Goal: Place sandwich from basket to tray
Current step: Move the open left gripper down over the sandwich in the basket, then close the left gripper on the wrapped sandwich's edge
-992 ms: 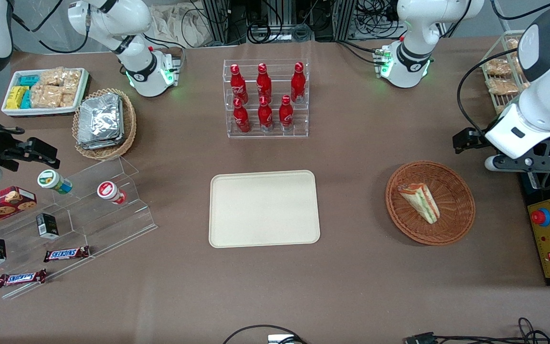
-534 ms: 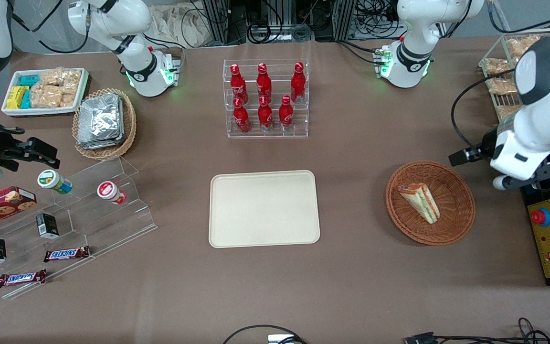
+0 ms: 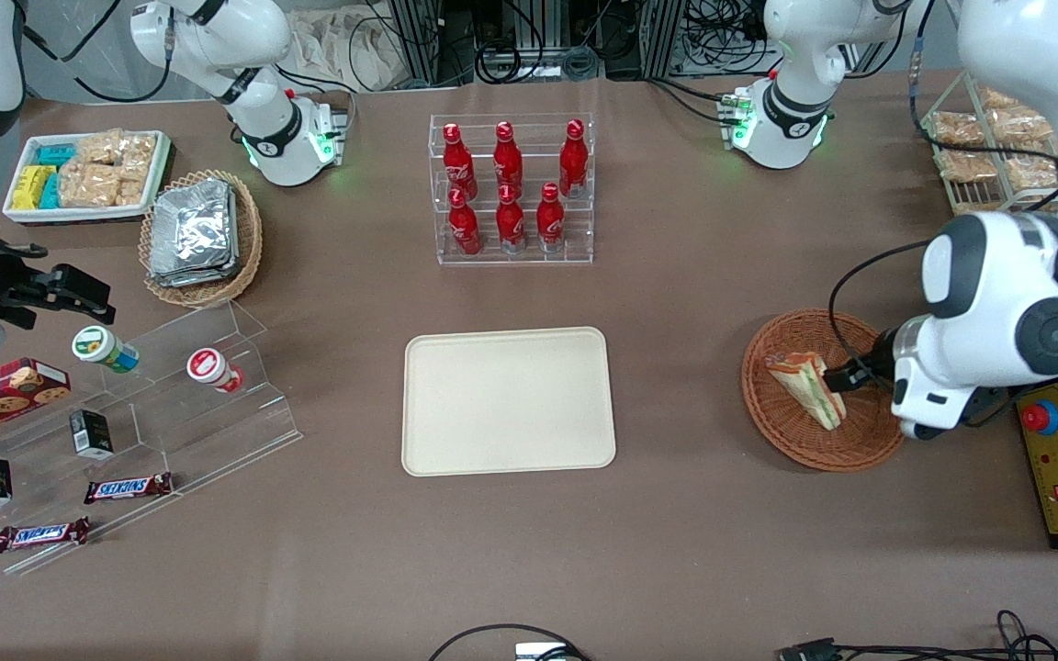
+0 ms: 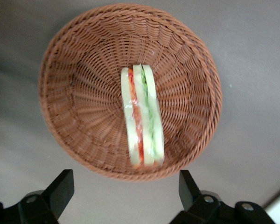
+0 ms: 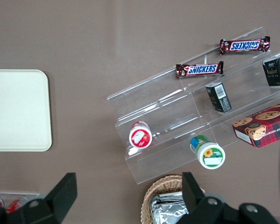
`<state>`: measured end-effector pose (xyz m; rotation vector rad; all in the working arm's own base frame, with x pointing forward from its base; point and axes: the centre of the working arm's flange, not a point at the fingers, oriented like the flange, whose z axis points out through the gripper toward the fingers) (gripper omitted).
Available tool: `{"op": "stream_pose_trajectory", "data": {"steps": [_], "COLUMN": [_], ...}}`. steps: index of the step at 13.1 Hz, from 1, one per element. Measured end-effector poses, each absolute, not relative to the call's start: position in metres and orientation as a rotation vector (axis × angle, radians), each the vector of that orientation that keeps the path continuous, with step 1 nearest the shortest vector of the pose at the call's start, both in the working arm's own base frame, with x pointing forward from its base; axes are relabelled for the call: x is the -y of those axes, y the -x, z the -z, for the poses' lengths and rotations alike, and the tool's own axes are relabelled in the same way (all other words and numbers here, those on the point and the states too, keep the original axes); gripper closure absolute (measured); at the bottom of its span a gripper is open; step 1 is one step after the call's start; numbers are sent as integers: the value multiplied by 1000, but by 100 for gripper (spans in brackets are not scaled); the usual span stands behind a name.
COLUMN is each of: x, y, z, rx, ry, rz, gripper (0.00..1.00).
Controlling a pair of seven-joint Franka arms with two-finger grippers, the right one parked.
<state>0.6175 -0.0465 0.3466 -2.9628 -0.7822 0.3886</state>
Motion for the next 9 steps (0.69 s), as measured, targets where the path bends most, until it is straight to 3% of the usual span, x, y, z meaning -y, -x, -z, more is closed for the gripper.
{"op": "stream_pose_trajectory", "data": {"steps": [9], "x": [53], "y": [-607], "z": [-234], "rx": [906], "ry": [2937], "rz": [-377], "gripper": [0]}}
